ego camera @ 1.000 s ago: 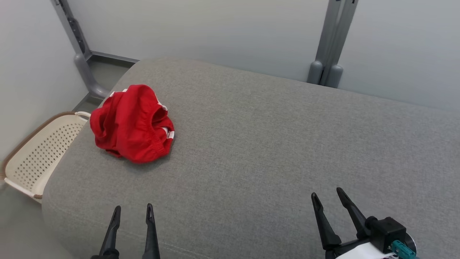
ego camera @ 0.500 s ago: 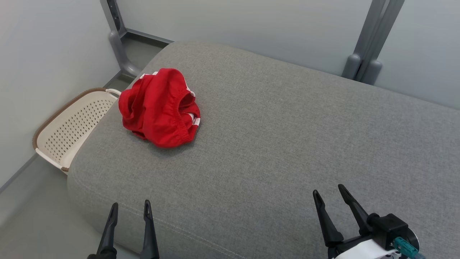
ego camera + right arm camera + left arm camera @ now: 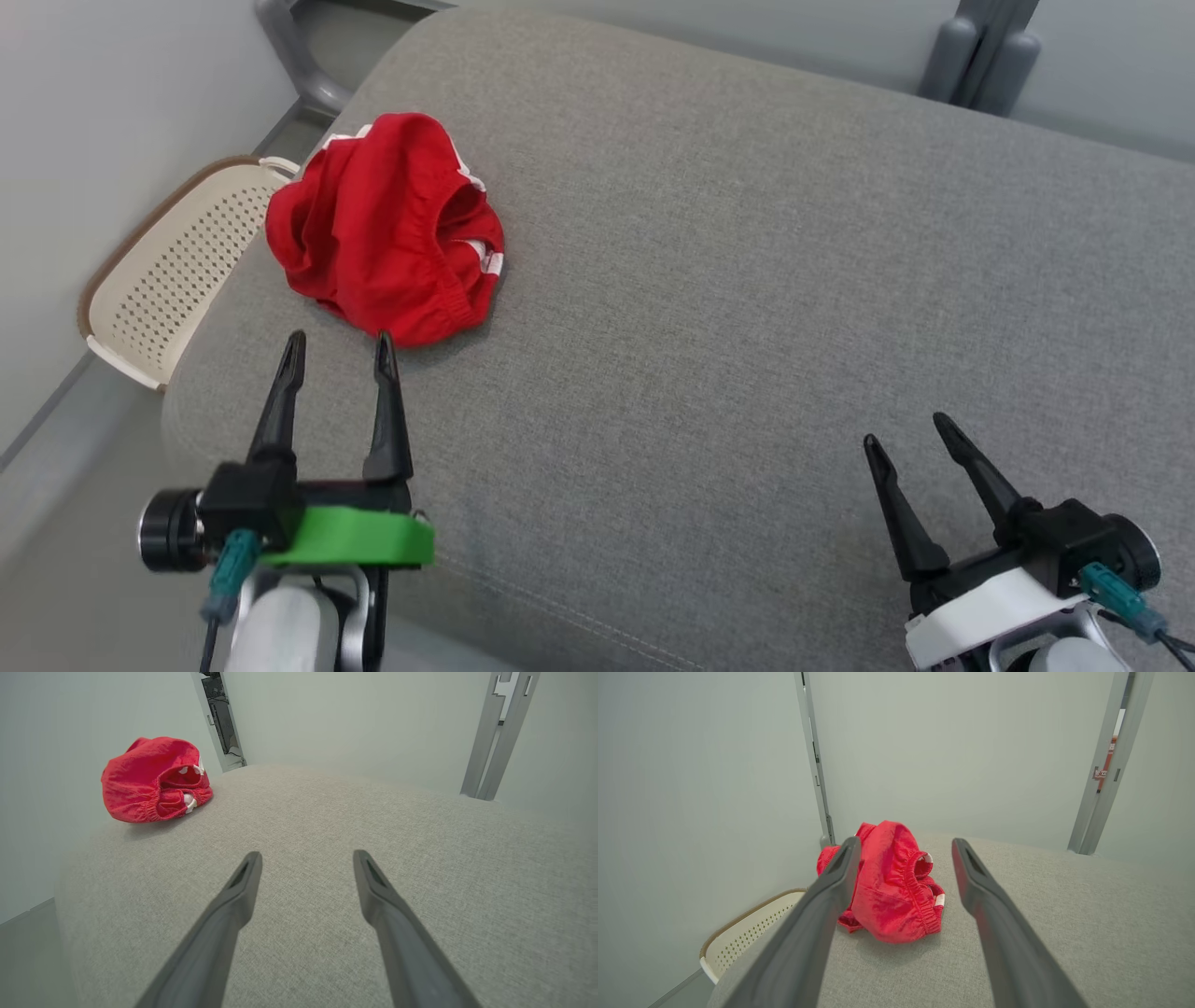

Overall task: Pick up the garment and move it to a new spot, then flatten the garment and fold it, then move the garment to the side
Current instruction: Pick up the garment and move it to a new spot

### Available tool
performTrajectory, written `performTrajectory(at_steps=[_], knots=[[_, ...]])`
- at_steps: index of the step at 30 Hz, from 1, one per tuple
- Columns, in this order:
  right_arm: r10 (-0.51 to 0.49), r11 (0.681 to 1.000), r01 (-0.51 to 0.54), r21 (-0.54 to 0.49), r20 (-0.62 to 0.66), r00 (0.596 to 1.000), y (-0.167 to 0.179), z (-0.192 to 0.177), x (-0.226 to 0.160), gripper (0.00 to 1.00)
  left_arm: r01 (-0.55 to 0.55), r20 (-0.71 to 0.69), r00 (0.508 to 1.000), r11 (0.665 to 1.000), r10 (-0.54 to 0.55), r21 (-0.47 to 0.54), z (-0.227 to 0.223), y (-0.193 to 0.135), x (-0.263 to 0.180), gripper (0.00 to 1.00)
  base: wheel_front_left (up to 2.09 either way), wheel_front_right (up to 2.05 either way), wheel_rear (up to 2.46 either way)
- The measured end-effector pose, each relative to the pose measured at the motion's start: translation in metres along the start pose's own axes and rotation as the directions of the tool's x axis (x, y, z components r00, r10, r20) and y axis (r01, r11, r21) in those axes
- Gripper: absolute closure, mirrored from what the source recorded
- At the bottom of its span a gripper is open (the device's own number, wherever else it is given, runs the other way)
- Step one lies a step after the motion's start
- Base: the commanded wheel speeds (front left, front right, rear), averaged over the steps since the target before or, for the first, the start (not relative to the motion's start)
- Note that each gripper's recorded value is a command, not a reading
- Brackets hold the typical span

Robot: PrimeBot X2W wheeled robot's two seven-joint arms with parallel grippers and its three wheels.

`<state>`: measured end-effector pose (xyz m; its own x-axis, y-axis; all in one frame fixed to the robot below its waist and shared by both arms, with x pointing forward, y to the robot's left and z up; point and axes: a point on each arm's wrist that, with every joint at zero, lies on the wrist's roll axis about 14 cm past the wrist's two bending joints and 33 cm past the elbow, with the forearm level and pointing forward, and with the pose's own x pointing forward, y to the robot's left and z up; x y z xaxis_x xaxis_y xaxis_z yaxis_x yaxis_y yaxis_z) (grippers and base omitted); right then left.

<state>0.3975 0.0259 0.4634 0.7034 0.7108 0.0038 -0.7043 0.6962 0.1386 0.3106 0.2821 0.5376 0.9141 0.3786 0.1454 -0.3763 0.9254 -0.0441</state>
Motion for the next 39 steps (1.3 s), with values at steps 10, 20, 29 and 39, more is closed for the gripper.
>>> performTrajectory(at_steps=[10,20,29,39], knots=[[-0.053,0.998,0.053,-0.036,-0.004,0.999,-0.054,-0.013,0.009,0.00,0.106,-0.218,0.972,0.992,-0.089,0.065,-0.041,-0.016,0.118,0.00,0.00,0.00,0.00],[-0.101,0.995,0.100,-0.023,-0.019,0.995,-0.093,-0.039,0.018,0.00,0.037,-0.653,0.758,0.999,-0.005,0.035,-0.151,-0.006,0.146,0.00,0.00,0.00,0.00],[-0.168,0.986,0.168,0.000,-0.036,0.985,-0.117,-0.057,0.013,0.00,0.002,-0.796,0.606,1.000,0.014,0.019,-0.222,-0.007,0.129,0.00,0.00,0.00,0.00],[-0.235,0.972,0.235,0.024,-0.011,0.972,-0.120,-0.043,0.004,0.00,0.030,-0.648,0.761,1.000,-0.021,0.003,-0.207,-0.011,0.149,1.00,0.00,0.00,0.00]])
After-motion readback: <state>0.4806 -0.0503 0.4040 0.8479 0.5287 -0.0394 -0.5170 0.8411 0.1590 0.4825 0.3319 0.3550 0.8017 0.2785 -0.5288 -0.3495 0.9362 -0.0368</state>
